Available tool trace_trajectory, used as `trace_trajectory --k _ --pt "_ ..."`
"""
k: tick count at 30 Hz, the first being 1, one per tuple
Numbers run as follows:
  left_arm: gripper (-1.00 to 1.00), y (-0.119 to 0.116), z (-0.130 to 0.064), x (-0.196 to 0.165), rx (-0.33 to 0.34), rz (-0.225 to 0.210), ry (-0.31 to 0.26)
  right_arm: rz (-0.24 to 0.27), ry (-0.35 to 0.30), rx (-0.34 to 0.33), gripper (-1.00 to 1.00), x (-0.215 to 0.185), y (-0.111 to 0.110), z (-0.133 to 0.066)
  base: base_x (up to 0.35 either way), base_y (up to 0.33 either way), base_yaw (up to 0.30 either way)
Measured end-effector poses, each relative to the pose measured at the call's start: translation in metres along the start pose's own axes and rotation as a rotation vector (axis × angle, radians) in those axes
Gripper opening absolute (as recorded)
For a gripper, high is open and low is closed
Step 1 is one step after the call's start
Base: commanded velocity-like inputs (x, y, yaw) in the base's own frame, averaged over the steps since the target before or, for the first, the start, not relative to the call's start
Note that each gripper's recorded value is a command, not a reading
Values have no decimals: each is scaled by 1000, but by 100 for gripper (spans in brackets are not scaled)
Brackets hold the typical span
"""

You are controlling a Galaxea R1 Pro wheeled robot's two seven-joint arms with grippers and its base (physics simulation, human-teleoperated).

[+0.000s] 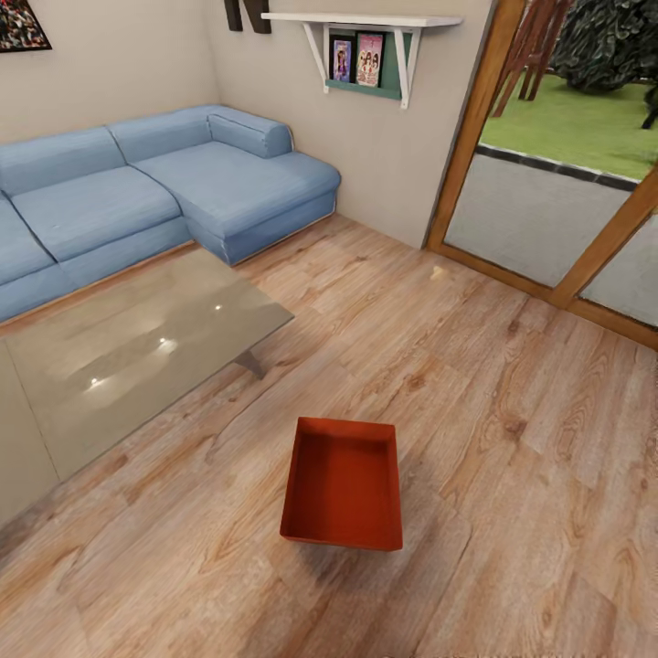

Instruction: Move the two storage containers from the living room to the garage. In the garage, place one container on the floor and stack the other container on top of it (either order is fine).

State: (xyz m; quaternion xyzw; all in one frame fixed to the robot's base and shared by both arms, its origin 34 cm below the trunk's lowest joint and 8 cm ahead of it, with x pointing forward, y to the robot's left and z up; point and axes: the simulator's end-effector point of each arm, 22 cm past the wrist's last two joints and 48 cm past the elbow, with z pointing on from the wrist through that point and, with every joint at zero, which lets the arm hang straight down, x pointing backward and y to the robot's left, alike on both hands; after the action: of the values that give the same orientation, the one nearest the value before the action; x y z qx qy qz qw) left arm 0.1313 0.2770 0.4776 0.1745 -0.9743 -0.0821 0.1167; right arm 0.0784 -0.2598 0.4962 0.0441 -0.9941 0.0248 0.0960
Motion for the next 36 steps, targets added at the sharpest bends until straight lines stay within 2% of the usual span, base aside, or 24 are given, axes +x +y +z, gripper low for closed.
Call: trace_trajectory --k 23,36 --pt "100 -3 0 3 3 -17 7 -9 0 1 100 0 -2 0 0 0 -15" --pt "100 -1 0 3 1 -16 7 -3 -3 2 100 -1 -1 0 0 -70 -2"
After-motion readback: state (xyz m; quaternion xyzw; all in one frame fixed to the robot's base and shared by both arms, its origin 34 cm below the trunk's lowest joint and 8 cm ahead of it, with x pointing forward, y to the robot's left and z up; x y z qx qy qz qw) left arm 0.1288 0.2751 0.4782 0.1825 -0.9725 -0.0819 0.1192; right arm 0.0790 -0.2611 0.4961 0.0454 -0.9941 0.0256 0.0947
